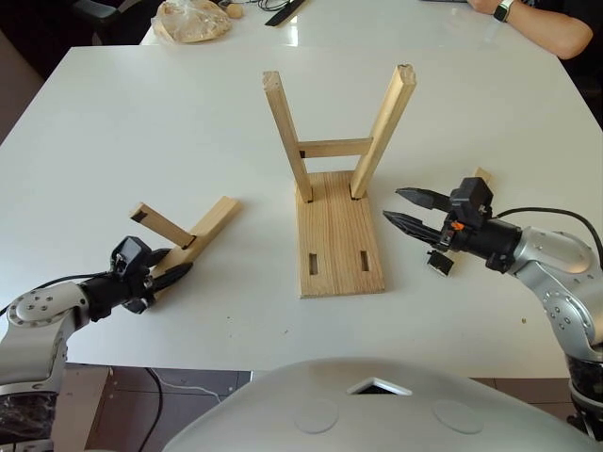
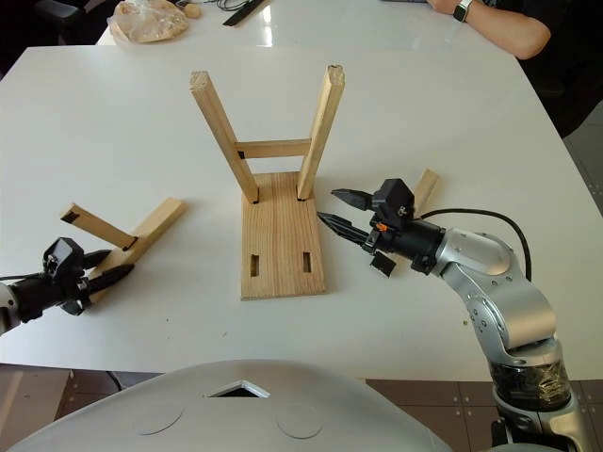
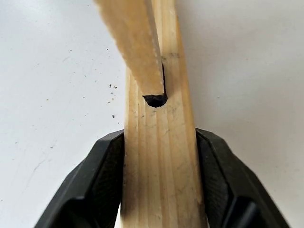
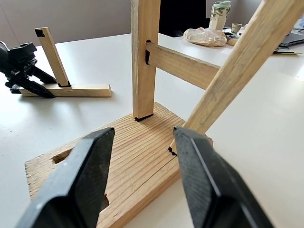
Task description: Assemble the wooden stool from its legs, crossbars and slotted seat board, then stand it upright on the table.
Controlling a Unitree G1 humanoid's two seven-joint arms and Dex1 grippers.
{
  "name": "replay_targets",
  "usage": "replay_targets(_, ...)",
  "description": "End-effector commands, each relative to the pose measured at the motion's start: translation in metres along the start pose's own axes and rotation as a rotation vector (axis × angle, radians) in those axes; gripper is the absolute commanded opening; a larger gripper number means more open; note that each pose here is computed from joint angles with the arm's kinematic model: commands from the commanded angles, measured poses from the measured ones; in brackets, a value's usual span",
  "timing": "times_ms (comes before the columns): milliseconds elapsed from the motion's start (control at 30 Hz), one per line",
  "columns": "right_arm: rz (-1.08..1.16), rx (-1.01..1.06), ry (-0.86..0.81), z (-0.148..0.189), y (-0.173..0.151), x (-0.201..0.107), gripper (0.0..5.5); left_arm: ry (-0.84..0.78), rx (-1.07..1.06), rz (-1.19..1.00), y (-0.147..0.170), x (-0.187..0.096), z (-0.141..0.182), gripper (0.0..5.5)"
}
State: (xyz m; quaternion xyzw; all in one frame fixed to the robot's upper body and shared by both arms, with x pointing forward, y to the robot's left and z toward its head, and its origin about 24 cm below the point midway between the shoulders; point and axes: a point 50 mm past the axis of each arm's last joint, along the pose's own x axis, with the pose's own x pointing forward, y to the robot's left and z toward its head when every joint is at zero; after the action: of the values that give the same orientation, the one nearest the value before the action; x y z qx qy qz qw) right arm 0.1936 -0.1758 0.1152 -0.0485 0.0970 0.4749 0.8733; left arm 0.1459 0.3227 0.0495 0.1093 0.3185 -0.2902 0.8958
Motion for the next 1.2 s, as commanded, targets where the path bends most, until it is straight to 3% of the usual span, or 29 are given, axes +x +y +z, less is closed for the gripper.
replay_targets(33,0.002,-0.024,0.001,0.003,-0.003,0.001,2.29,0.008,-0.042,0.003,-0.001,0.003,-0.007,2.04)
replay_targets(167,0.004,-0.028,-0.021,0.009,-0.004,-0.001,2.29,-0.192,-0.124,0.034,0.01,-0.002,0.022,2.04)
replay_targets(267,0.015,0.02,-0.133,0.029,-0.008,-0.005,2.29,-0.437,-0.153,-0.042,0.012,-0.016,0.075,2.04)
replay_targets(367,0.089,0.033,-0.251,0.057,-0.005,-0.011,2.29,-0.745,-0.108,-0.226,-0.004,-0.048,0.146,2.04)
replay_targets(500,0.252,0.069,-0.402,0.094,-0.001,-0.011,2.58,-0.921,-0.003,-0.434,-0.039,-0.073,0.19,2.04)
replay_targets(667,0.421,0.098,-0.477,0.128,0.0,0.007,3.36,-0.929,0.027,-0.643,-0.078,-0.053,0.206,2.04)
replay_targets(933,0.651,0.132,-0.411,0.143,0.004,0.02,3.4,-0.828,0.032,-0.735,-0.1,-0.011,0.199,2.04)
replay_targets(1200,0.706,0.087,-0.333,0.137,0.001,0.037,3.4,-0.84,0.127,-0.807,-0.113,0.001,0.206,2.03)
